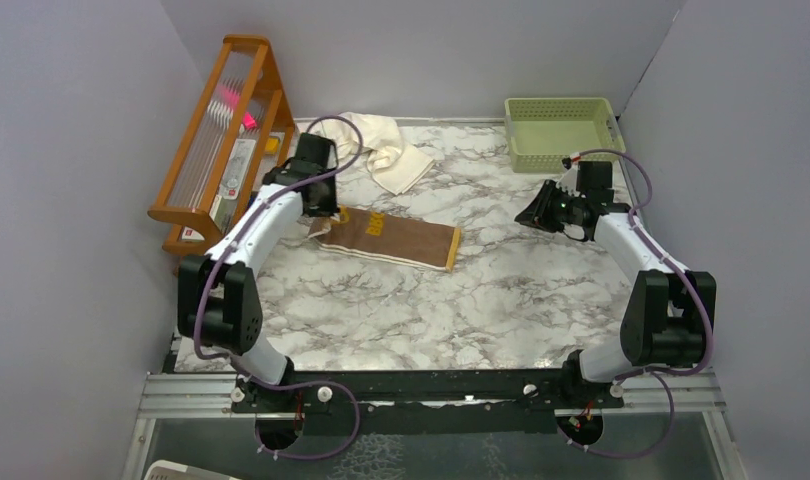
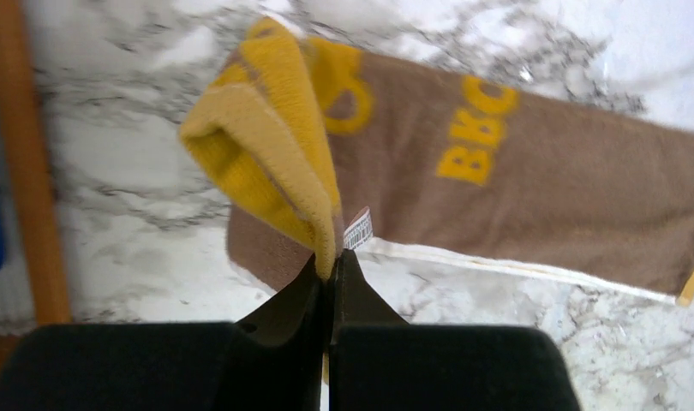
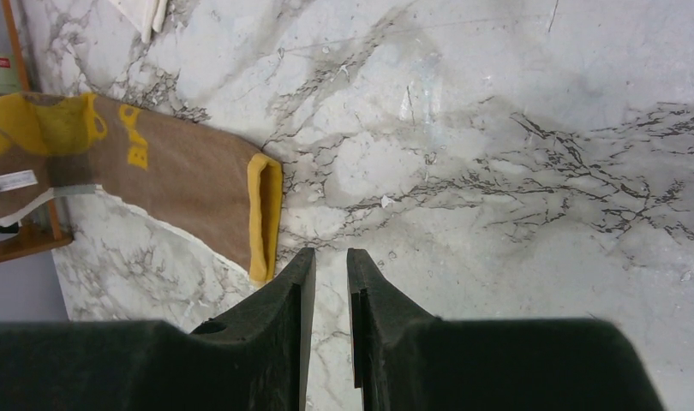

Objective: Roll the towels
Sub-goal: Fold the towel at the center of the board.

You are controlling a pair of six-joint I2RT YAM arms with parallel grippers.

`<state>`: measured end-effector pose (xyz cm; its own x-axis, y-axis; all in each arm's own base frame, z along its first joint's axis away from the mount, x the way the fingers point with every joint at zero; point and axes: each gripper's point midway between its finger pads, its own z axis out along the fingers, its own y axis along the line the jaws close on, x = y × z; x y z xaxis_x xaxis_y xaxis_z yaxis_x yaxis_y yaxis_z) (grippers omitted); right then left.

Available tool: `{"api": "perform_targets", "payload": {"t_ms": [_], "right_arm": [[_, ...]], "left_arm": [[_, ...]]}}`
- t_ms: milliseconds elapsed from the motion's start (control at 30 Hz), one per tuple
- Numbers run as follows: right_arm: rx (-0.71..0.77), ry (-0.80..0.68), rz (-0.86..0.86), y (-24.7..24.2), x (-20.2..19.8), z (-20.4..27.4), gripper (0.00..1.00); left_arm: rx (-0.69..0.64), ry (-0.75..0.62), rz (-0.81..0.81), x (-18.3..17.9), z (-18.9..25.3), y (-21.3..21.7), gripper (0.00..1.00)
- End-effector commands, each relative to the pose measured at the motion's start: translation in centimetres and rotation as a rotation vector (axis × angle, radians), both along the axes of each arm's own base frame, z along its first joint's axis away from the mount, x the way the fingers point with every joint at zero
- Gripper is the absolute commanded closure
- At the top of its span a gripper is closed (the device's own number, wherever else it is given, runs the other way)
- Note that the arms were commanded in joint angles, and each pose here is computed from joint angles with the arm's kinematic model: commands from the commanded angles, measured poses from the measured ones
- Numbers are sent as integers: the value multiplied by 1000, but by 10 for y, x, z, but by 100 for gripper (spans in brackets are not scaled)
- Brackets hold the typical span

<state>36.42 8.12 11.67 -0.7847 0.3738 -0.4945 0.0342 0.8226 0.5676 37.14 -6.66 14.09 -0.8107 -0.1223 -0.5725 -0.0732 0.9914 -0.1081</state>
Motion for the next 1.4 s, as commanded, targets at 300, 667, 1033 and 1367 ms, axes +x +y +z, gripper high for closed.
{"api": "perform_targets", "payload": {"t_ms": [300,667,1033,1367], "right_arm": [[-22,-31,11,-1,-12,16,79],[-17,-20,20,0,-14,11,79],[-21,-11,22,0,-16,8,79],[-19,-4,23,0,-17,5,79]], "left_arm": [[65,150,-334,-6,-11,-159,100],[85,247,-503,-42,-29,-217,100],[101,273,-549,-53,-38,-239,100],[64,219,-546,-39,-21,-254,100]]}}
